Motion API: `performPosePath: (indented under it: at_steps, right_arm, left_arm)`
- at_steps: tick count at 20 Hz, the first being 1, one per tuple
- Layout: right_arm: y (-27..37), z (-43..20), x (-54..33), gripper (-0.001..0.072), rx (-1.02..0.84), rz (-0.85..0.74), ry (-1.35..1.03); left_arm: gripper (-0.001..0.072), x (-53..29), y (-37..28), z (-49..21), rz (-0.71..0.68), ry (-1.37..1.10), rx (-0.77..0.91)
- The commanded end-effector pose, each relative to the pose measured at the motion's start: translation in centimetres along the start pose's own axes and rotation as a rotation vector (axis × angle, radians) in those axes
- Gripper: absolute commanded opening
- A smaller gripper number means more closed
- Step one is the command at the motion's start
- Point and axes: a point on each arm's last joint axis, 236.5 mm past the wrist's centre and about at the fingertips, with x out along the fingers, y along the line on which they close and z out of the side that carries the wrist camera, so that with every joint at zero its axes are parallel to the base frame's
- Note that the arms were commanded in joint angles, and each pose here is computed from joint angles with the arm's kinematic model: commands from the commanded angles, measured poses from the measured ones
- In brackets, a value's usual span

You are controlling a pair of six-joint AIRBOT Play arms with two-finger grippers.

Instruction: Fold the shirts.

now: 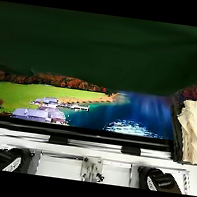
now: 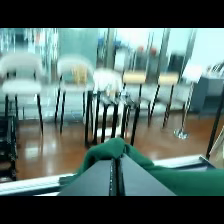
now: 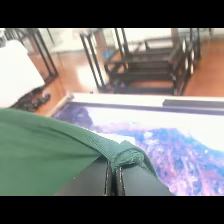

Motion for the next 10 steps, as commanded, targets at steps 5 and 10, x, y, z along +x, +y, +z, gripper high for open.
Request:
performPosePath:
  at_steps: [5, 10]
  right_arm:
    - [-7.4, -7.0, -1.6, 0.0061, -0.046, -0.310, 0.347]
    - [-12.3, -18.8, 4.0, 0.0061, 0.002, -0.391, 0.754]
  left_arm:
    - [0.0029, -3.9, 4.9, -11.5, 0.226, 0.460, -0.021]
    - [0.0029, -1.2, 7.1, -27.0, 0.253, 0.868, -0.030]
